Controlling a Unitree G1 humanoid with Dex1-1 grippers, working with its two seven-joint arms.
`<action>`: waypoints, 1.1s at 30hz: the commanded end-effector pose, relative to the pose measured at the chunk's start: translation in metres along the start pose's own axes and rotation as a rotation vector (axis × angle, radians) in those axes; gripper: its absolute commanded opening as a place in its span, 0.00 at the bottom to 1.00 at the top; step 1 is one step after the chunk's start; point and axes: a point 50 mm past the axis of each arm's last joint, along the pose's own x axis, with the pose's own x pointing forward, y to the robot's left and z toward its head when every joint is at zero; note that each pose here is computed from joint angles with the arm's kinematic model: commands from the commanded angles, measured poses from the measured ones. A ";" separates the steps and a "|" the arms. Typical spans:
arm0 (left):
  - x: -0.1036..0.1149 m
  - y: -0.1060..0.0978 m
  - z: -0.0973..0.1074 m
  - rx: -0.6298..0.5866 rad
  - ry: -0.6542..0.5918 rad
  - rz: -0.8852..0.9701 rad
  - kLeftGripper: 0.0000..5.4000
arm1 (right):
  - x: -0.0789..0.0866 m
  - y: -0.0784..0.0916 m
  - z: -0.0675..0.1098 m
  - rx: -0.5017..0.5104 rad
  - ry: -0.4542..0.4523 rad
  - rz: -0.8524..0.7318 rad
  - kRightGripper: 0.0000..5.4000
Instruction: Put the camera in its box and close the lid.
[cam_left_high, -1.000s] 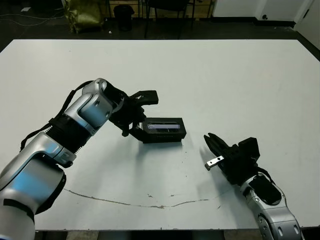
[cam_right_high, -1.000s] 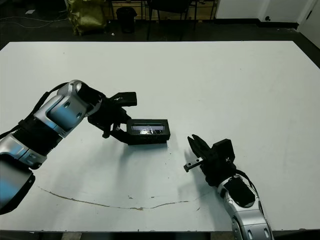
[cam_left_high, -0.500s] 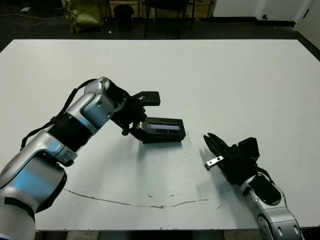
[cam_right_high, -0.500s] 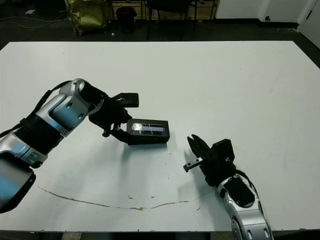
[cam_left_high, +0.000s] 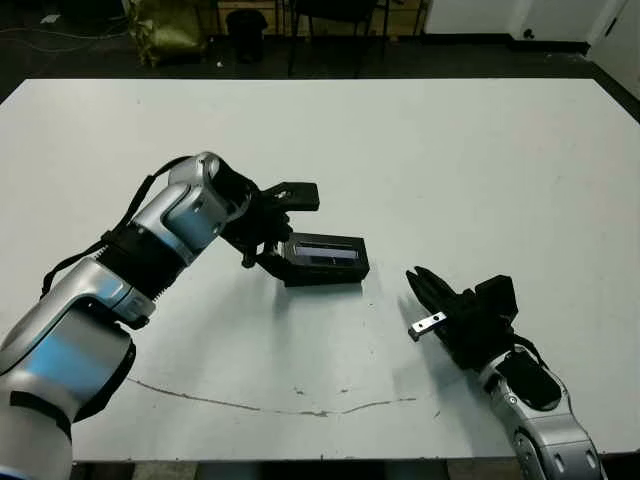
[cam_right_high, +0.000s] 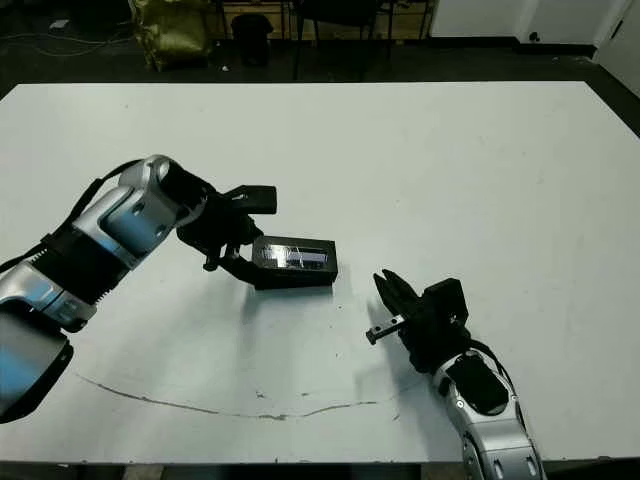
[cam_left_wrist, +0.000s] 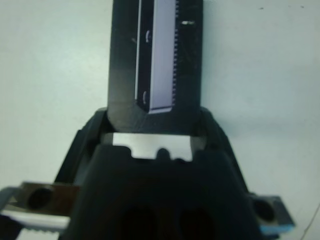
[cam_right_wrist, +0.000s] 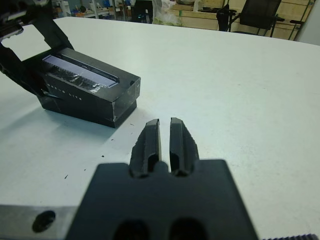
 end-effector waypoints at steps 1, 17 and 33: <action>-0.005 0.006 -0.010 -0.037 0.066 0.029 0.45 | -0.003 -0.001 -0.005 0.005 0.032 -0.012 0.00; 0.002 0.001 -0.019 -0.050 0.101 -0.010 0.44 | -0.004 -0.001 -0.006 0.009 0.033 -0.009 0.00; 0.016 -0.009 -0.026 -0.019 0.127 -0.027 0.44 | -0.005 0.000 -0.006 0.007 0.033 -0.013 0.00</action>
